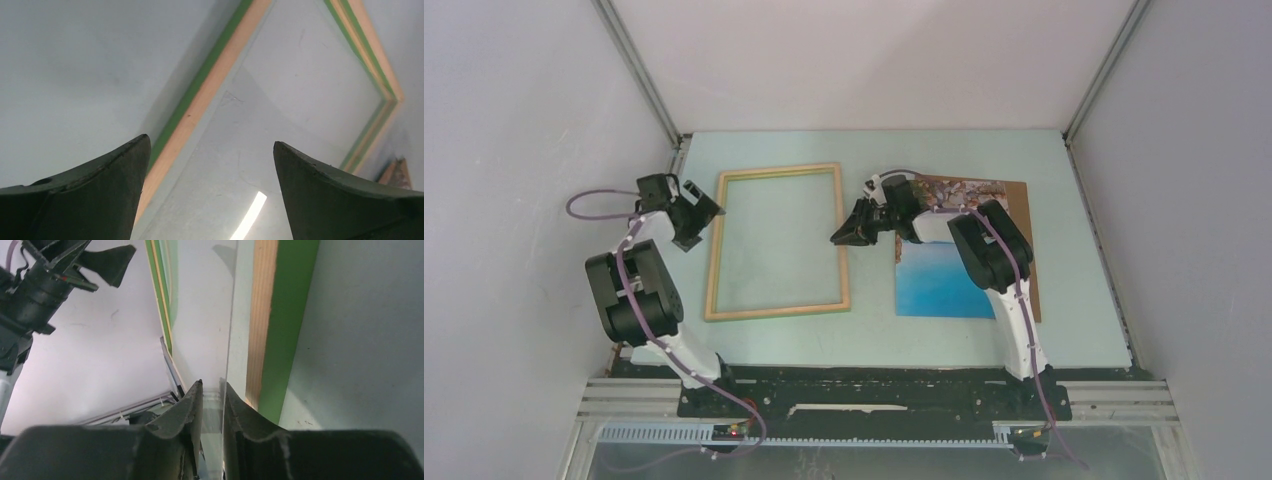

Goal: Put the photo into the frame

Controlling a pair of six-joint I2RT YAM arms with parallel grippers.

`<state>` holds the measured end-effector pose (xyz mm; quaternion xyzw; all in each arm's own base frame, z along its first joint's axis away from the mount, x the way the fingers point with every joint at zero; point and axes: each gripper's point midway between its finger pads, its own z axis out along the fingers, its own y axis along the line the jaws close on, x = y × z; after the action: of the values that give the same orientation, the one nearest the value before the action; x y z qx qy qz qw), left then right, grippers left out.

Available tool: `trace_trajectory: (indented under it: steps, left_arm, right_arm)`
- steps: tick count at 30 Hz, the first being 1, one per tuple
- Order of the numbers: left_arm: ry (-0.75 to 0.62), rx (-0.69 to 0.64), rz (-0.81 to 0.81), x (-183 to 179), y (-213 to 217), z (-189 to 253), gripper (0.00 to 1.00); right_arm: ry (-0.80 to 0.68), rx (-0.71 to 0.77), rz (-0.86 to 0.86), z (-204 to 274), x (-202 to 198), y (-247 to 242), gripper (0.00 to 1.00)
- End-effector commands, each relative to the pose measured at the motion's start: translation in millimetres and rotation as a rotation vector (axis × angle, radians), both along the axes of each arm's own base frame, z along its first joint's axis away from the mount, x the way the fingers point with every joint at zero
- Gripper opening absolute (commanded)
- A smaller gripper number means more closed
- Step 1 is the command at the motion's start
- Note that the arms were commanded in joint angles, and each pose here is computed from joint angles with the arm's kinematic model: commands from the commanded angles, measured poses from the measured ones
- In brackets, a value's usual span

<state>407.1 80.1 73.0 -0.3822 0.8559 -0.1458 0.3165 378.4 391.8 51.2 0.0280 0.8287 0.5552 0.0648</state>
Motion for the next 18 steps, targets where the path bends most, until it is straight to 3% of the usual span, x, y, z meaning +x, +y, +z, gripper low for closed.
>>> trace_trajectory:
  steps: [1, 3, 6, 12, 18]
  left_arm:
    - [0.015, 0.164, 0.038, 1.6, 36.5, 20.9, 1.00]
    - [0.043, 0.131, 0.022, 5.1, 32.6, 6.6, 1.00]
    - [0.057, 0.035, -0.011, 10.0, 16.9, -11.0, 1.00]
    - [0.059, -0.074, -0.019, 13.3, 0.7, -26.1, 1.00]
    - [0.031, -0.102, -0.015, 15.2, -3.6, -21.4, 1.00]
  right_arm:
    - [-0.009, -0.065, -0.033, 6.6, 9.8, 1.8, 0.28]
    - [-0.004, -0.074, -0.031, 7.9, 11.8, 5.1, 0.33]
    - [0.006, -0.066, -0.032, 7.5, 14.7, 9.1, 0.31]
    - [-0.073, 0.021, 0.004, 34.3, 13.5, 20.5, 0.02]
    - [-0.125, 0.035, -0.009, 53.5, 14.9, 13.7, 0.00]
